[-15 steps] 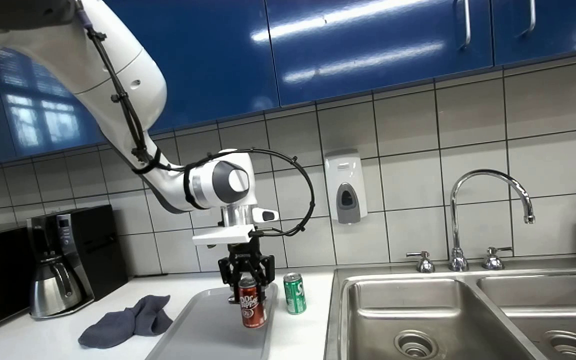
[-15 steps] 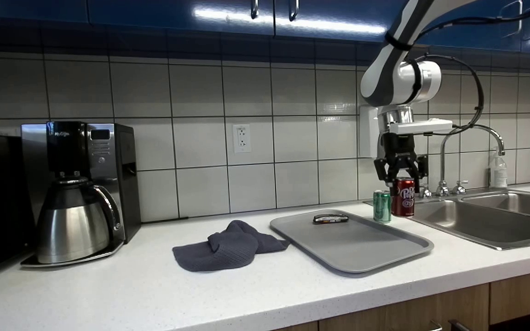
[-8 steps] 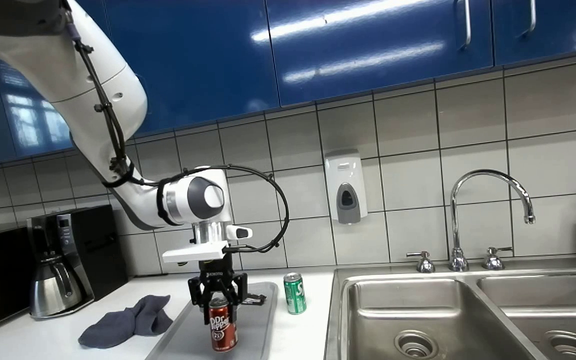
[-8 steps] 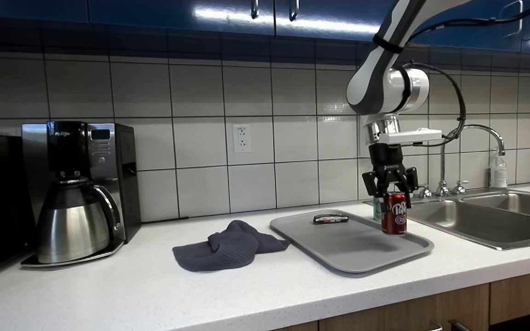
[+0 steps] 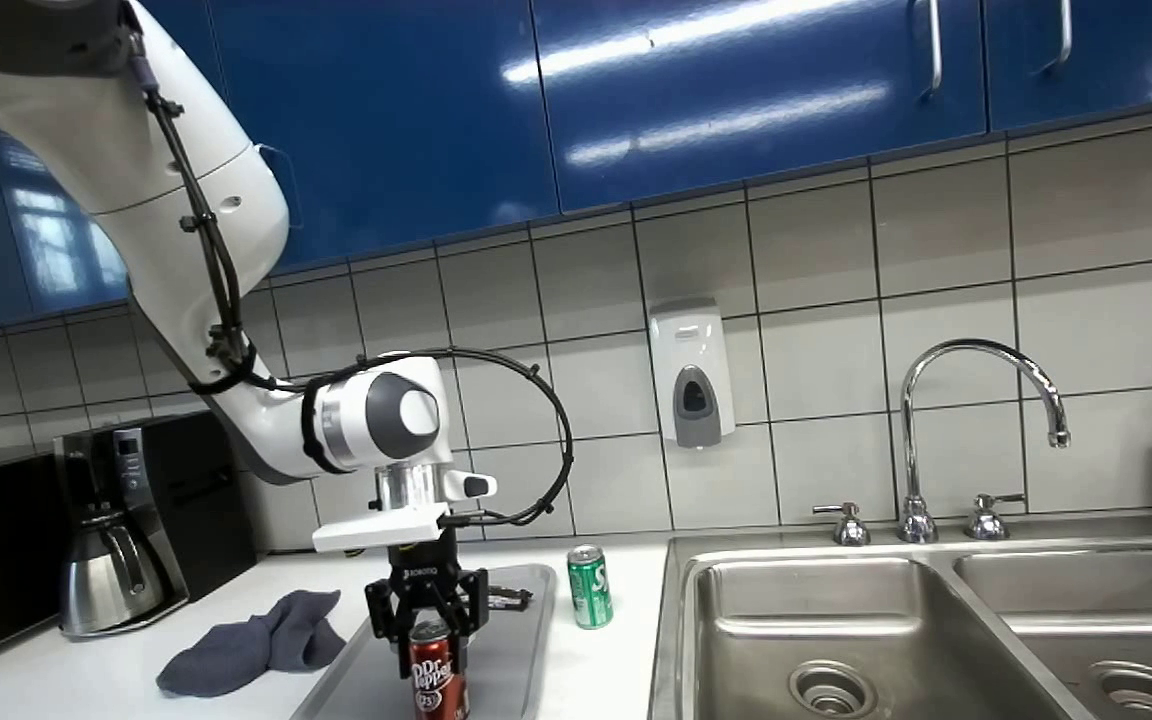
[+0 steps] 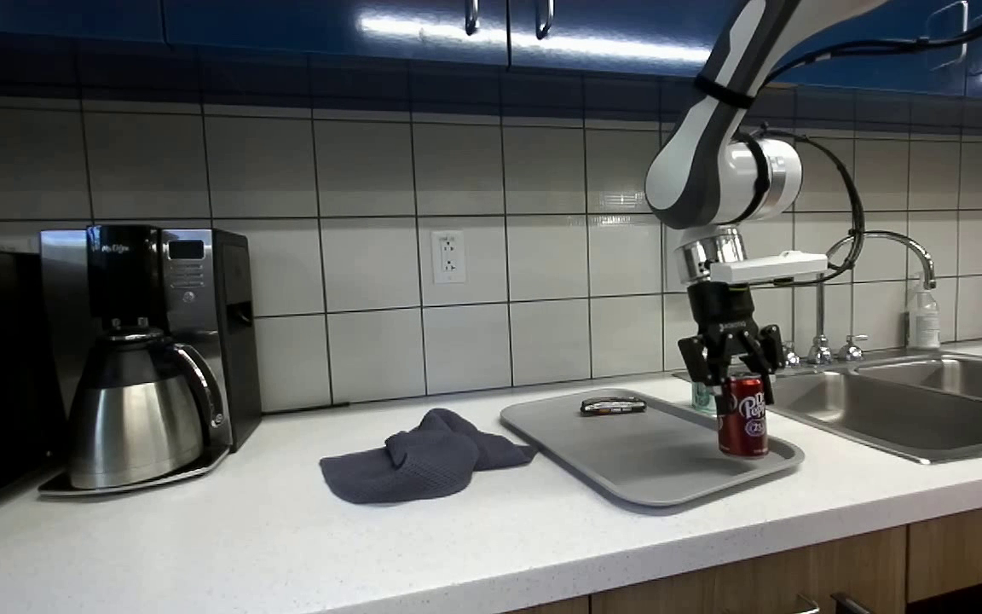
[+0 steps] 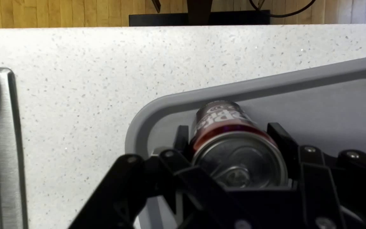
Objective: Put the can on the tray
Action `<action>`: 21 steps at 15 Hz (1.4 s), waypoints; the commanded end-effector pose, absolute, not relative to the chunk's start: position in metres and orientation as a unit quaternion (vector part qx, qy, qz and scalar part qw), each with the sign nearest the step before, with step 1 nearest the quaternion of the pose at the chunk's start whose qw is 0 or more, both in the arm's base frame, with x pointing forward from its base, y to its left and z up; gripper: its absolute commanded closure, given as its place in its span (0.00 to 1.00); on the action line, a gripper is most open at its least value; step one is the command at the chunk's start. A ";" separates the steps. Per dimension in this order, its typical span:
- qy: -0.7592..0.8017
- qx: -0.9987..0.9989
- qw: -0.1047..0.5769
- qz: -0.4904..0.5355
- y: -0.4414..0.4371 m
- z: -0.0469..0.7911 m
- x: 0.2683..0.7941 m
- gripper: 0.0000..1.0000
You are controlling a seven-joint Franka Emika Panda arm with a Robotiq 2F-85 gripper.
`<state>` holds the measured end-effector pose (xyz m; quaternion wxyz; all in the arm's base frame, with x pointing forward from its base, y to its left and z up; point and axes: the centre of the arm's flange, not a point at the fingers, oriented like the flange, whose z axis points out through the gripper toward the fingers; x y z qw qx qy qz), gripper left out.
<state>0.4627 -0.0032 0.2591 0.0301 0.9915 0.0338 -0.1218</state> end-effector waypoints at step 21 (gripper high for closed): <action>0.017 0.995 0.051 -0.079 0.000 0.246 0.467 0.57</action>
